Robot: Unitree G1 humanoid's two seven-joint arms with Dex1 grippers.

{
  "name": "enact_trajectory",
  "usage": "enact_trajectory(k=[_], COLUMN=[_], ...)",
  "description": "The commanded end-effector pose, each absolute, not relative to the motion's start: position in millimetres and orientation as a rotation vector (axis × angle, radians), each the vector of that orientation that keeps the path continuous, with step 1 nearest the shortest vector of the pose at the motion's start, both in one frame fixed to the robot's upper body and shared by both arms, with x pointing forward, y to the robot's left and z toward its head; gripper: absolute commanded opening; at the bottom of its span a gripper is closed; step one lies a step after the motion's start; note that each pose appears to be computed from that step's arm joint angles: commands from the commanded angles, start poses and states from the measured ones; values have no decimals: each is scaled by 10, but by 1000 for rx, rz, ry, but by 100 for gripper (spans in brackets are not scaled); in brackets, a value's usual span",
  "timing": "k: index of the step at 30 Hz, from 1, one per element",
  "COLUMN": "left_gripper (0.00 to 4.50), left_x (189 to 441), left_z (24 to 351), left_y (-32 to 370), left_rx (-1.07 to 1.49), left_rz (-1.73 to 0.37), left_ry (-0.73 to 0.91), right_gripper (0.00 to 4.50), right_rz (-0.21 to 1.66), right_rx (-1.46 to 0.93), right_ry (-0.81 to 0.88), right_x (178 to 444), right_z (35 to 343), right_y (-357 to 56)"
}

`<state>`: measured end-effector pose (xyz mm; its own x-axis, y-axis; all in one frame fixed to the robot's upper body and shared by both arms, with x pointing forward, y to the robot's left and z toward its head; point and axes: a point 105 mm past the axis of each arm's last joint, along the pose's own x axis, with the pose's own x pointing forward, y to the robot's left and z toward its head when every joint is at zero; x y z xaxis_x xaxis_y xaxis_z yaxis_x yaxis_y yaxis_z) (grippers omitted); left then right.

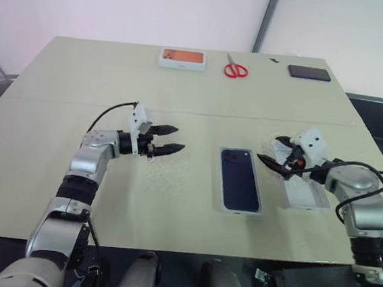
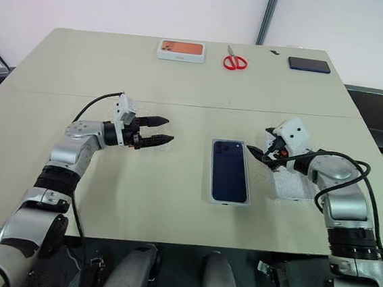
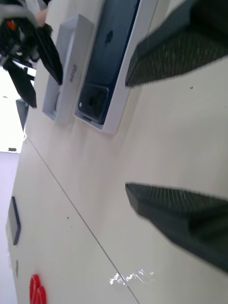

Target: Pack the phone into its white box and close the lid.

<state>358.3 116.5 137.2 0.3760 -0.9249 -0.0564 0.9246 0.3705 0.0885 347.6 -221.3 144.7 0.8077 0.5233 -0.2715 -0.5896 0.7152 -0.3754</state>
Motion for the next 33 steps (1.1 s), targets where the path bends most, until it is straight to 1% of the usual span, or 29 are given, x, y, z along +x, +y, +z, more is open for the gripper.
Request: enact_trajectory(k=[1, 5, 6, 7, 10, 12, 16, 18, 21, 26, 30, 33], left_gripper=[446, 446, 446, 446, 446, 446, 446, 446, 446, 446, 446, 446], left_x=[3421, 3206, 3162, 3127, 3052, 3009, 2933, 2907, 2867, 2765, 2689, 2654], left_z=[1467, 1437, 1434, 1429, 1433, 1418, 1379, 1363, 1367, 1333, 1332, 1319], left_y=[1334, 1492, 1522, 1545, 1575, 1583, 1572, 1547, 1504, 1465, 1437, 1425], left_rx=[128, 127, 144, 164, 185, 227, 255, 260, 254, 238, 242, 243], left_rz=[-1202, -1227, -1231, -1230, -1230, -1228, -1244, -1258, -1282, -1331, -1350, -1359], left_ry=[-56, -57, -64, -74, -102, -125, -136, -136, -143, -131, -140, -137], right_gripper=[450, 450, 450, 450, 450, 450, 450, 450, 450, 450, 450, 450], right_rz=[558, 539, 541, 530, 506, 448, 364, 340, 331, 356, 357, 367], right_rx=[-469, -468, -433, -402, -407, -397, -391, -372, -391, -292, -252, -265], right_ry=[150, 251, 270, 292, 352, 359, 404, 480, 567, 693, 751, 801], right_x=[3407, 3228, 3171, 3121, 2998, 2983, 2944, 2912, 2936, 3003, 3052, 3033], right_z=[1522, 1440, 1433, 1424, 1374, 1401, 1399, 1345, 1356, 1350, 1320, 1266], right_y=[-2344, -2419, -2412, -2406, -2408, -2461, -2382, -2381, -2388, -2314, -2282, -2273])
